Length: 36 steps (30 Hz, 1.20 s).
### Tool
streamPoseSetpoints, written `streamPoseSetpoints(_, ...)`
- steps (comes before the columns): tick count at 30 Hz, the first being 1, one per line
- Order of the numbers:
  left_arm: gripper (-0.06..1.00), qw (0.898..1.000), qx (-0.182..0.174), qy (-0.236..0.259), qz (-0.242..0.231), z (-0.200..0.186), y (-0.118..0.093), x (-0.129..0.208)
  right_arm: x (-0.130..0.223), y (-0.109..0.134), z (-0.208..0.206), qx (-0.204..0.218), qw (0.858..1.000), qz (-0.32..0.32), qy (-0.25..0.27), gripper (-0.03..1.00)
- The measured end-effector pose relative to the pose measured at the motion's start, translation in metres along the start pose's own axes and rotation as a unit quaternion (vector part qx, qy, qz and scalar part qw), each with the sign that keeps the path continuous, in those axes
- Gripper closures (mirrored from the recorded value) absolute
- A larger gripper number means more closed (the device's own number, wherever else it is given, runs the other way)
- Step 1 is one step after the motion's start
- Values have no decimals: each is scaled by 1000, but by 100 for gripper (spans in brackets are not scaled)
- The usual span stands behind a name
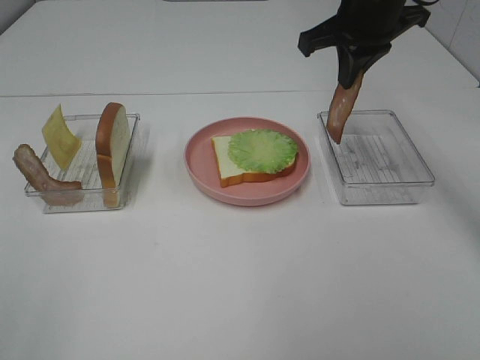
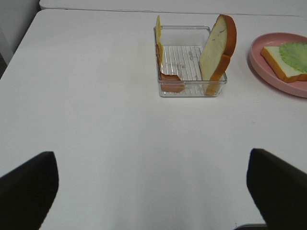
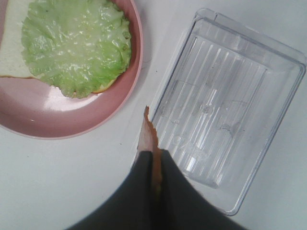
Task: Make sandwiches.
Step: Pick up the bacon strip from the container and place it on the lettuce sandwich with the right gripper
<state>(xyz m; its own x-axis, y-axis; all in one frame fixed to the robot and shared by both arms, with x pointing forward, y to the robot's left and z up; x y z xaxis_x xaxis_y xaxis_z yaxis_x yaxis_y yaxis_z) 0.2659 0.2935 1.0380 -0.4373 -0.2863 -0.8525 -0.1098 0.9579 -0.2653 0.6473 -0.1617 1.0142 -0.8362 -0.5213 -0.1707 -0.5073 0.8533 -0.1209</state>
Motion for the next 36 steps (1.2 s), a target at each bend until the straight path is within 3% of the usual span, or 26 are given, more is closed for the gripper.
streamPoseSetpoints(15, -4, 1000, 0, 0, 0, 0, 0, 0, -1, 10, -24, -11, 1000, -4, -29, 94)
streamPoseSetpoints(17, -4, 1000, 0, 0, 0, 0, 0, 0, -5, 29, -23, -16, 999, -26, -29, 94)
streamPoseSetpoints(23, -4, 1000, 0, 0, 0, 0, 0, 0, -11, 53, -22, -25, 998, -46, -39, 94)
streamPoseSetpoints(25, -4, 1000, 0, 0, 0, 0, 0, 0, -21, 80, -18, -39, 995, -65, -61, 94)
streamPoseSetpoints(36, -4, 1000, 0, 0, 0, 0, 0, 0, -46, 143, 4, -95, 984, -93, -122, 94)
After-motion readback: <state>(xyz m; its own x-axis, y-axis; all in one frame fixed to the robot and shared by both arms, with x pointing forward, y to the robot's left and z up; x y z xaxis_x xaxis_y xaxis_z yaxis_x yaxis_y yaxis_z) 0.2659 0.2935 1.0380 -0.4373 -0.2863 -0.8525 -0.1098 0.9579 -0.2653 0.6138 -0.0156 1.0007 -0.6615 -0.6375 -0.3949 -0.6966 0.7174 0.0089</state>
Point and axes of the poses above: a point on each arm's last joint axis where the gripper is mounted, z pointing out along that axis toward the gripper, y along the wrist's bending axis when the last joint is at zero, x = y × z, the point moved 4 cm from there along z, pointing out along that axis toward the gripper, and after that the axes turned 12 degrees about -z, right-handed, at the moved point
